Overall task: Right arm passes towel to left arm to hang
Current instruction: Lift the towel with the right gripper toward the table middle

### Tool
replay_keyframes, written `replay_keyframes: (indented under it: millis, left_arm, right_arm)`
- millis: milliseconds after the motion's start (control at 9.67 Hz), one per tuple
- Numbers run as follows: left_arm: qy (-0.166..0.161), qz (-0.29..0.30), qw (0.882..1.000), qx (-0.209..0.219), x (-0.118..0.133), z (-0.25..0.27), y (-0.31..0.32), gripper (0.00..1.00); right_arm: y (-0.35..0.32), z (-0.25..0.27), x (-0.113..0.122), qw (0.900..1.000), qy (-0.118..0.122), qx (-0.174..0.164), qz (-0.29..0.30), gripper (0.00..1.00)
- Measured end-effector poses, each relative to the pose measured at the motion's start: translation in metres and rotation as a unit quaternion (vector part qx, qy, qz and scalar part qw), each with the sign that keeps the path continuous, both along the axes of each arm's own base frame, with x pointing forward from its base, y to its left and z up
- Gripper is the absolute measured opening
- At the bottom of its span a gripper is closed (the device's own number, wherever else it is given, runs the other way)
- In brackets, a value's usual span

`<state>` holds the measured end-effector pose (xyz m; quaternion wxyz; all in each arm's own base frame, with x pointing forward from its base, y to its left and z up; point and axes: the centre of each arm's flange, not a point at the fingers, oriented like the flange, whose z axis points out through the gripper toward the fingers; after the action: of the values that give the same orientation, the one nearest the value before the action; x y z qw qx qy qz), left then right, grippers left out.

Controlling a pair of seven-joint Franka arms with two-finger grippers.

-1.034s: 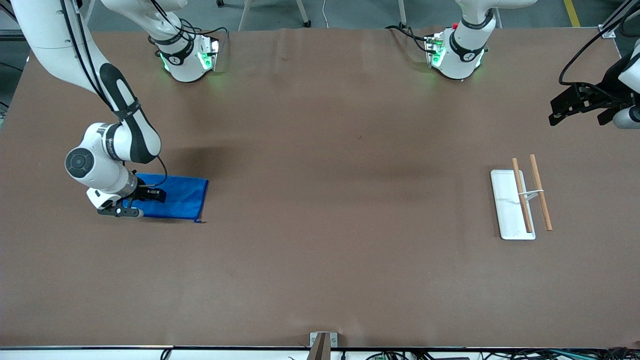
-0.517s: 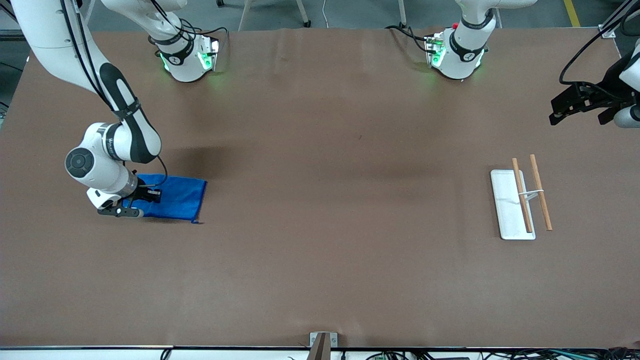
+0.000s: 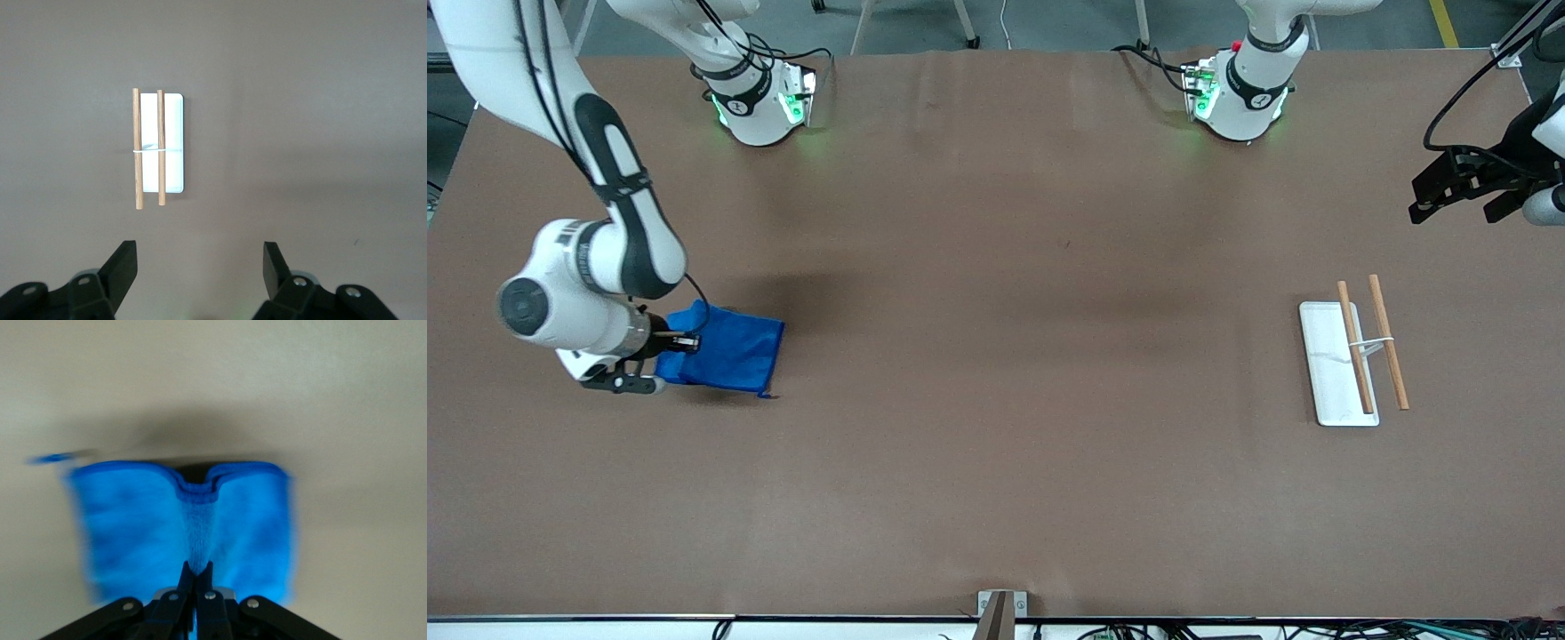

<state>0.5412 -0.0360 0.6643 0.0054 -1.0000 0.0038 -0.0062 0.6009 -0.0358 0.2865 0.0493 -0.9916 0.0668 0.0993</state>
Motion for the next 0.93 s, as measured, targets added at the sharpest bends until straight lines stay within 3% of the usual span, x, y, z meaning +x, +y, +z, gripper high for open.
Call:
replay_keyframes:
  millis: [207,310,517,621,931]
  left_arm:
    - [-0.001,0.000,1.000,0.000,0.000,0.000,0.000,0.98]
    - [-0.001,0.002,1.000,0.000,0.000,0.001,0.001,0.98]
    - [-0.005,0.003,1.000,0.000,0.000,0.005,0.002,0.99]
    - [-0.009,0.003,1.000,-0.001,0.000,0.008,0.002,0.99]
    - [-0.009,-0.001,1.000,-0.008,0.000,0.008,-0.001,0.99]
  right_arm:
    - [0.021,0.101,0.027,0.999,0.010,0.050,0.007,0.04]
    - [0.041,0.129,0.033,0.998,0.009,0.057,0.014,0.04]
    - [0.114,0.146,0.035,0.998,0.004,0.057,0.036,0.04]
    - [0.164,0.148,0.030,0.996,0.008,0.082,0.045,0.04]
    - [0.261,0.156,0.017,0.972,0.020,0.234,0.012,0.04]
